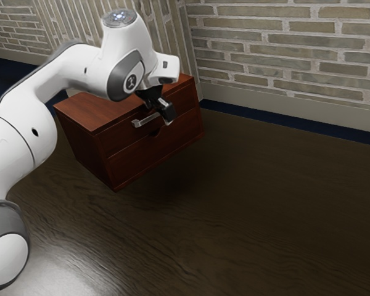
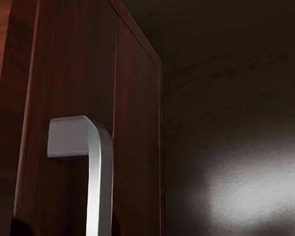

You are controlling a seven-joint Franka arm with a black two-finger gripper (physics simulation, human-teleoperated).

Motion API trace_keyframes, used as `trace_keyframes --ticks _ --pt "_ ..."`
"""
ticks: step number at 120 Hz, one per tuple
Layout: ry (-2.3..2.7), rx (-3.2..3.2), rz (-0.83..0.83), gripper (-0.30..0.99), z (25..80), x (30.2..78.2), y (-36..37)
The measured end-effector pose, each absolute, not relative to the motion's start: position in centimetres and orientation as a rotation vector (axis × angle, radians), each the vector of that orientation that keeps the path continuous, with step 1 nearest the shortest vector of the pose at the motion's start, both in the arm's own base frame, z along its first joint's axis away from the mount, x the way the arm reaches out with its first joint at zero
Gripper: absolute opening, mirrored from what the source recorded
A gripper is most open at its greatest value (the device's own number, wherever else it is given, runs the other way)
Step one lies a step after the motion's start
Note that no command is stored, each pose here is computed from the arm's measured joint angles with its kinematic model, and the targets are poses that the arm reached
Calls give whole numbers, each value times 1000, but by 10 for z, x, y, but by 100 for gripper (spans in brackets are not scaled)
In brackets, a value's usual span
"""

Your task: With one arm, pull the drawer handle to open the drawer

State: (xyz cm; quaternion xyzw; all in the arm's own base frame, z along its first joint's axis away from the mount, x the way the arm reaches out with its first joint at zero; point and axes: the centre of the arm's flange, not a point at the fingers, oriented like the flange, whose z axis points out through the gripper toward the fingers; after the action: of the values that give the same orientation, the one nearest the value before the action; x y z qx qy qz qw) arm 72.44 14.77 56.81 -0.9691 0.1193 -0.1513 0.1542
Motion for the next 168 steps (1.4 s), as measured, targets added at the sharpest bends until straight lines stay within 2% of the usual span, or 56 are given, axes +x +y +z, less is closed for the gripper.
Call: trace_keyframes --ticks 30,65,168 --pt "370 -2778 -415 52 557 728 148" --pt "369 -2816 -416 51 555 728 141" --pt "422 -2892 -355 50 552 729 59"
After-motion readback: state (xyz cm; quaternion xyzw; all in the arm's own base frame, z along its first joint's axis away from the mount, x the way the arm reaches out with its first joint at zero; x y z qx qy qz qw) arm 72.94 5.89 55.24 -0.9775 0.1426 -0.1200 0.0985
